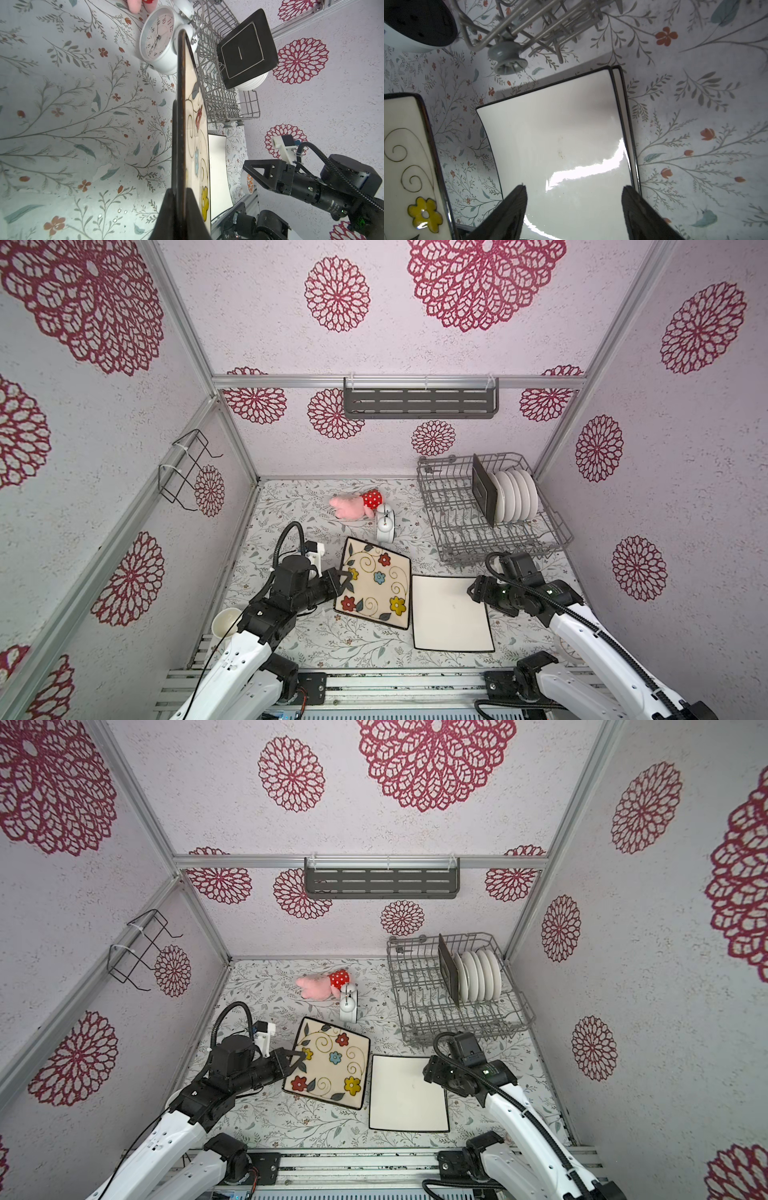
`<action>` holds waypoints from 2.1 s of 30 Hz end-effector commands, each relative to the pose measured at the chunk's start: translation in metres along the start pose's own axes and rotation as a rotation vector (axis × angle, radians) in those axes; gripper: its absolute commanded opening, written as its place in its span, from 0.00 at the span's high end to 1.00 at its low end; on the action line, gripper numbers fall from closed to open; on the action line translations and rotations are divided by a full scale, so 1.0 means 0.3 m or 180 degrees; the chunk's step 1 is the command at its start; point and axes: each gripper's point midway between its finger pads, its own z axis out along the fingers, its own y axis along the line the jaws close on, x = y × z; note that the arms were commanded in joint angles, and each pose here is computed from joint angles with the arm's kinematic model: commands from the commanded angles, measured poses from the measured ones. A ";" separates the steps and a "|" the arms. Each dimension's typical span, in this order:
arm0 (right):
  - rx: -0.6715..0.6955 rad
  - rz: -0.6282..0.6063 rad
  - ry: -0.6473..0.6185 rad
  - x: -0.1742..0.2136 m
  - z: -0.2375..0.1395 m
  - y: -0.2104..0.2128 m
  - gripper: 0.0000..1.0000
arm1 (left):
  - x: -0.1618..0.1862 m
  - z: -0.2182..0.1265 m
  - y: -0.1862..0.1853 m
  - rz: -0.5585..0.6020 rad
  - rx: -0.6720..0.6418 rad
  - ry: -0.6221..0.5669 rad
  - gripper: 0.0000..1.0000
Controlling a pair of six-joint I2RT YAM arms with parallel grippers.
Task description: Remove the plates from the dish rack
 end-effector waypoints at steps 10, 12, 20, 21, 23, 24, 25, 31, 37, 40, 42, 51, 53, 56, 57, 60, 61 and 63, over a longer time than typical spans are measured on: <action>0.0179 0.0104 -0.0019 0.007 0.021 -0.049 0.24 | -0.061 -0.017 -0.189 0.0030 0.0661 -0.0401 1.00; 0.0148 0.0122 -0.0001 0.015 0.033 -0.049 0.24 | -0.060 -0.007 -0.194 0.0001 0.0677 -0.0416 1.00; 0.0093 0.0149 -0.0022 0.018 0.045 -0.047 0.24 | -0.042 0.024 -0.208 -0.0011 0.0695 -0.0412 1.00; 0.0099 0.0152 -0.0024 0.017 0.046 -0.049 0.23 | -0.041 0.026 -0.209 -0.0009 0.0699 -0.0416 1.00; 0.0098 0.0149 -0.0031 0.018 0.048 -0.050 0.23 | -0.039 0.028 -0.211 -0.0016 0.0705 -0.0435 1.00; 0.0093 0.0151 -0.0036 0.018 0.049 -0.049 0.23 | -0.035 0.030 -0.209 -0.0018 0.0700 -0.0428 1.00; 0.0094 0.0156 -0.0043 0.017 0.049 -0.050 0.22 | -0.032 0.030 -0.210 -0.0014 0.0698 -0.0424 1.00; 0.0056 0.0160 -0.0057 0.016 0.053 -0.045 0.19 | -0.003 0.039 -0.196 -0.0015 0.0644 -0.0365 1.00; -0.0015 0.0152 -0.0065 0.009 0.052 -0.028 0.16 | 0.017 0.042 -0.174 -0.0050 0.0579 -0.0351 1.00; -0.0036 0.0153 -0.0057 0.011 0.057 -0.026 0.15 | 0.024 0.047 -0.171 -0.0047 0.0568 -0.0342 1.00; -0.0048 0.0154 -0.0054 0.011 0.061 -0.024 0.14 | 0.027 0.053 -0.170 -0.0047 0.0575 -0.0342 1.00; -0.0058 0.0170 -0.0056 0.014 0.066 -0.027 0.12 | 0.055 0.075 -0.139 -0.0081 0.0466 -0.0275 1.00; -0.0062 0.0170 -0.0052 0.017 0.070 -0.028 0.12 | 0.062 0.077 -0.129 -0.0099 0.0446 -0.0265 1.00; -0.0062 0.0177 -0.0047 0.019 0.076 -0.030 0.11 | 0.068 0.080 -0.117 -0.0109 0.0405 -0.0269 1.00; -0.0065 0.0172 -0.0047 0.020 0.077 -0.030 0.11 | 0.071 0.082 -0.110 -0.0107 0.0375 -0.0267 1.00; -0.0077 0.0170 -0.0046 0.021 0.081 -0.030 0.10 | 0.076 0.086 -0.099 -0.0078 0.0317 -0.0274 1.00; -0.0083 0.0172 -0.0042 0.022 0.083 -0.029 0.10 | 0.079 0.089 -0.096 -0.0070 0.0299 -0.0270 1.00; -0.0084 0.0171 -0.0042 0.022 0.083 -0.029 0.10 | 0.087 0.094 -0.095 -0.0046 0.0281 -0.0252 1.00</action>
